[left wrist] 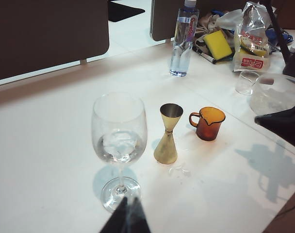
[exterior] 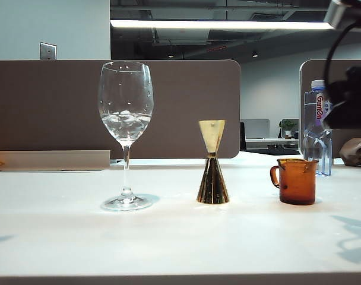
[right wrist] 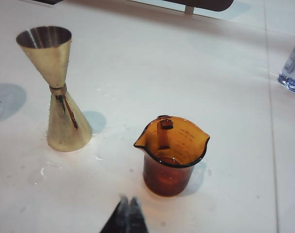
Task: Pick up the small amber measuring cup and pour the water in it into the jigger, then pick up the jigger and pour the water in it into the wine glass.
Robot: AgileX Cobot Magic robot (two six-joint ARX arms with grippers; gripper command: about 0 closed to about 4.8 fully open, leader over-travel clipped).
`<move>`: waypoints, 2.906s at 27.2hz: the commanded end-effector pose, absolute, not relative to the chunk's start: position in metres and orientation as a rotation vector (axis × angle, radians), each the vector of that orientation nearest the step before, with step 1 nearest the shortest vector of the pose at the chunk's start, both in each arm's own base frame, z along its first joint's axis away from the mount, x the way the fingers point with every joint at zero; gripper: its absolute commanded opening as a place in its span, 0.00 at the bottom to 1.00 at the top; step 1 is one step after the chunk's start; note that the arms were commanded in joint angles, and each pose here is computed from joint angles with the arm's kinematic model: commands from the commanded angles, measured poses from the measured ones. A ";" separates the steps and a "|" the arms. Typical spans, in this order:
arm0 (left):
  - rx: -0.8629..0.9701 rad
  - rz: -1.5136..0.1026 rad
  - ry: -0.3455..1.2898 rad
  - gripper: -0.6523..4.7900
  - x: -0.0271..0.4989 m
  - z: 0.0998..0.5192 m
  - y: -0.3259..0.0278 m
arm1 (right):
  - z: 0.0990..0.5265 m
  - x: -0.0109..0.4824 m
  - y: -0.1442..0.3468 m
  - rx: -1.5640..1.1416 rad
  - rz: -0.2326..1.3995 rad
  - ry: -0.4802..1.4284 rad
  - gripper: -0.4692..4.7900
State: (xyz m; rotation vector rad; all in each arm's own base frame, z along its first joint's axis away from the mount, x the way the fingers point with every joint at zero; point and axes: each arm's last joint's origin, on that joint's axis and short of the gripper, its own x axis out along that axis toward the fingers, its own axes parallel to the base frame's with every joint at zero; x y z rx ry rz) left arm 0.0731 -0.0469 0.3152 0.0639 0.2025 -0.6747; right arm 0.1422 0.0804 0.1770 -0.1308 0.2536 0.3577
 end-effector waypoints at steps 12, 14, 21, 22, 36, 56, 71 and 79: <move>0.063 -0.677 0.188 0.12 0.073 0.317 -0.047 | 0.159 0.125 0.056 -0.034 0.315 0.204 0.08; 0.063 -0.677 0.188 0.12 0.073 0.317 -0.047 | 0.152 0.122 0.055 -0.037 0.315 0.215 0.08; 0.063 -0.677 0.188 0.12 0.073 0.317 -0.047 | 0.139 0.118 0.053 -0.050 0.313 0.259 0.08; 0.063 -0.677 0.188 0.12 0.073 0.317 -0.047 | 0.139 0.118 0.053 -0.050 0.313 0.259 0.08; 0.063 -0.677 0.187 0.12 0.073 0.317 -0.047 | 0.154 0.115 0.024 0.002 0.098 0.130 0.08; 0.063 -0.677 0.187 0.12 0.073 0.317 -0.047 | 0.178 0.100 0.005 0.042 -0.047 -0.144 0.08; 0.063 -0.677 0.187 0.12 0.073 0.317 -0.047 | 0.168 0.098 0.006 0.032 0.040 -0.041 0.08; 0.063 -0.677 0.187 0.12 0.073 0.317 -0.047 | 0.151 0.097 0.007 0.023 0.057 0.128 0.08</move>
